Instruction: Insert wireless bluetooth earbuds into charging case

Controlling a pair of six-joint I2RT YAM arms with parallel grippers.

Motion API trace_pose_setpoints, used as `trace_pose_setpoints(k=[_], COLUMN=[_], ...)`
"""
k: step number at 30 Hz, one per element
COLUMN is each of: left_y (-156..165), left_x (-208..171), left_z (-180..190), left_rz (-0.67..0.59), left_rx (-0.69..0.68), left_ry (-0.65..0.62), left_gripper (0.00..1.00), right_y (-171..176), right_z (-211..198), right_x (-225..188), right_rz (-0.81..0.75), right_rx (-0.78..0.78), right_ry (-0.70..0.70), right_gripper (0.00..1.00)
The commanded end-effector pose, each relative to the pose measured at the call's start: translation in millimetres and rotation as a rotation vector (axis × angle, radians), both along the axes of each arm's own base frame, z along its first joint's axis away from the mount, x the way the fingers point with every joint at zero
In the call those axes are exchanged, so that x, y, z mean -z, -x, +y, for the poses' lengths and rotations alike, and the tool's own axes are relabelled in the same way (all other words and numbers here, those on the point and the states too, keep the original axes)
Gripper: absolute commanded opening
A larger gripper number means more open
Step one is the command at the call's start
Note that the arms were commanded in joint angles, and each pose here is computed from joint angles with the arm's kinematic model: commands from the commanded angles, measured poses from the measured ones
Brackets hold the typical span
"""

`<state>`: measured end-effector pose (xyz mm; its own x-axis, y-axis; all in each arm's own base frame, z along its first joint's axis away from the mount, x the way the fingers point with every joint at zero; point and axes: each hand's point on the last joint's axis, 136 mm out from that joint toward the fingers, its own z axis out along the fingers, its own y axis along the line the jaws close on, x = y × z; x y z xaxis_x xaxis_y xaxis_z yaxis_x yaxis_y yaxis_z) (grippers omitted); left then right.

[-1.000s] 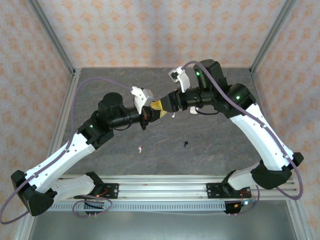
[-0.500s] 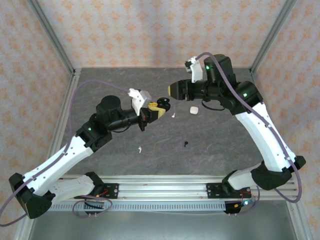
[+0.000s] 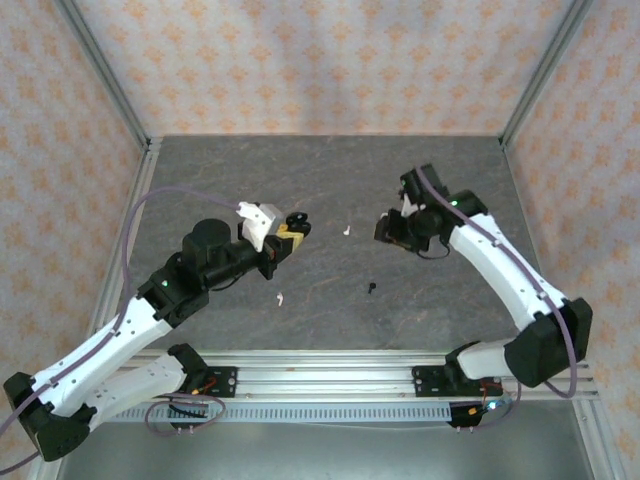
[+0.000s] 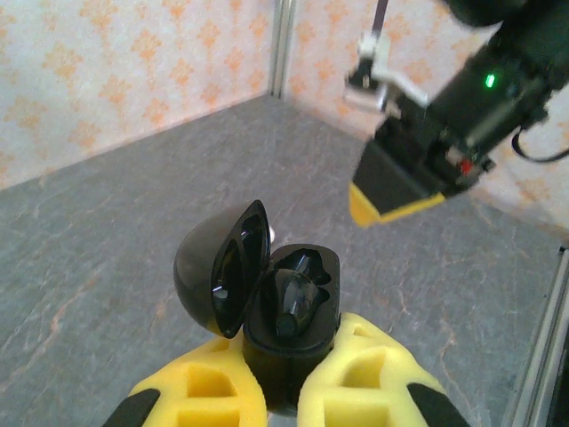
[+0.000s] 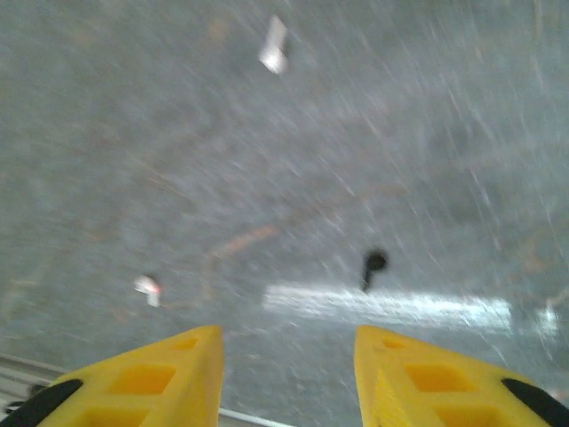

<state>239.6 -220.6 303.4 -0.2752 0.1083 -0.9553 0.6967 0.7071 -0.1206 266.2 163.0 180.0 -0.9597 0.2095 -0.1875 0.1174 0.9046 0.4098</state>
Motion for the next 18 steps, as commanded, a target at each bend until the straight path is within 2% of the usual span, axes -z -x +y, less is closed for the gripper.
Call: trace_pose_setpoints(k=[1, 4, 11, 18], left_y=[2, 4, 8, 14], left_x=[2, 6, 8, 10], left_z=[8, 11, 14, 18], left_rz=[-0.009, -0.005, 0.009, 0.025], left_rx=[-0.036, -0.042, -0.046, -0.054], left_ry=[0.003, 0.009, 0.018, 0.049], left_gripper=[0.0, 0.0, 0.0, 0.0], right_y=[22, 33, 31, 28], right_z=[-7, -5, 7, 6], right_x=[40, 70, 107, 132], right_rz=[0.141, 0.231, 0.318, 0.359], right_rx=[0.025, 0.019, 0.032, 0.004], right_ry=[0.027, 0.028, -0.002, 0.075], right_gripper=[0.41, 0.4, 0.41, 0.39])
